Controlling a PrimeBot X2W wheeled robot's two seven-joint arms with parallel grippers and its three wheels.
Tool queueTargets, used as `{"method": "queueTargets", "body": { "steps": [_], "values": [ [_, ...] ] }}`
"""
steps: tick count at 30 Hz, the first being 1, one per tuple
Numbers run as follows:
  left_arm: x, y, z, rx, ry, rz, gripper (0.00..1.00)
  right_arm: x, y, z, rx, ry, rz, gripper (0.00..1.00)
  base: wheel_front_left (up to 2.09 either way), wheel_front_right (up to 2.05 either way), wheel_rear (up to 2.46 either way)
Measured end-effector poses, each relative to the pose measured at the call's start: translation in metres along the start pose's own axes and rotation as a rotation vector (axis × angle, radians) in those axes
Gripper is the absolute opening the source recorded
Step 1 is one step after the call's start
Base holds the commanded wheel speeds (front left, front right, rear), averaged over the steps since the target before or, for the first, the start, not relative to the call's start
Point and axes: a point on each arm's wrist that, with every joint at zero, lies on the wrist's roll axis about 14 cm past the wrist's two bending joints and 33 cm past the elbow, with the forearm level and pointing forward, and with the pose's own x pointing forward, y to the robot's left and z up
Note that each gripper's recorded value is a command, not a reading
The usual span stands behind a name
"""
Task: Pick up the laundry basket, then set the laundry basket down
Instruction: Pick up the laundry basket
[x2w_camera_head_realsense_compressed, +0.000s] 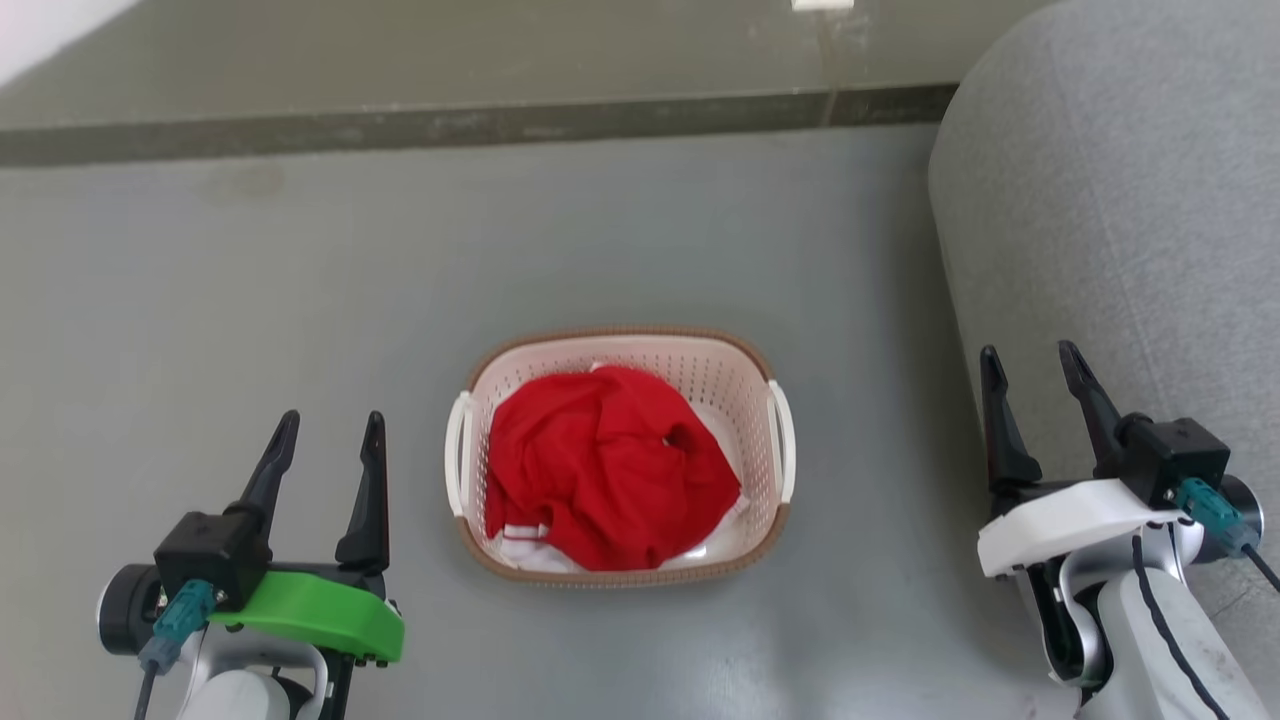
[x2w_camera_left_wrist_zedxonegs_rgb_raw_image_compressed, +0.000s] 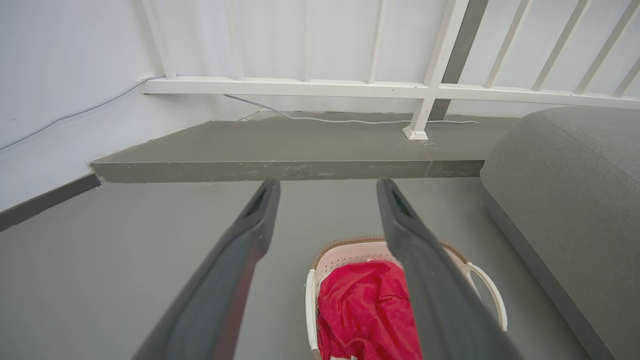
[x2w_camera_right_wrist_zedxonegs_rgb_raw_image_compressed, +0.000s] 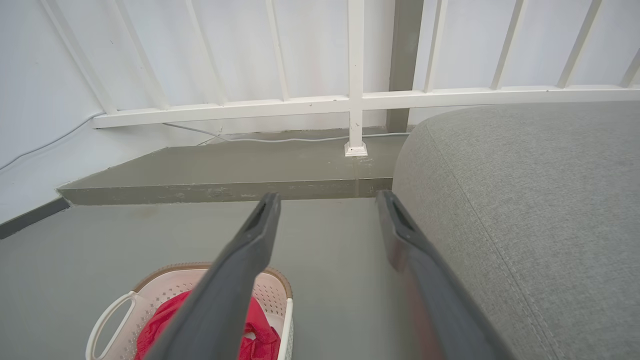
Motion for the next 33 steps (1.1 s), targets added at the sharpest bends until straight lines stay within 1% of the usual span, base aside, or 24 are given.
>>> {"method": "queueTargets", "body": {
  "steps": [5,8,16,20,26,33],
  "values": [
    [0.007,0.004,-0.015,-0.012,0.051,0.004,1.0,0.01,0.001,-0.013,0.012,0.043,0.001,1.0,0.0,0.0,0.0],
    [0.016,0.007,-0.022,-0.024,0.072,0.009,1.0,0.017,0.006,-0.023,0.016,0.076,0.021,1.0,0.0,0.0,0.0],
    [0.04,0.019,-0.056,-0.031,0.179,-0.006,1.0,0.036,0.011,-0.058,0.02,0.178,0.035,1.0,0.0,0.0,0.0],
    [0.057,0.028,-0.084,-0.067,0.261,-0.001,1.0,0.047,0.01,-0.082,0.031,0.243,0.032,1.0,0.0,0.0,0.0],
    [0.077,0.036,-0.121,-0.08,0.368,-0.019,1.0,0.062,0.018,-0.112,0.04,0.322,0.068,1.0,0.0,0.0,0.0],
    [0.102,0.033,-0.164,-0.088,0.484,-0.089,1.0,0.08,0.013,-0.146,0.035,0.4,0.064,1.0,0.0,0.0,0.0]
  ]
}}
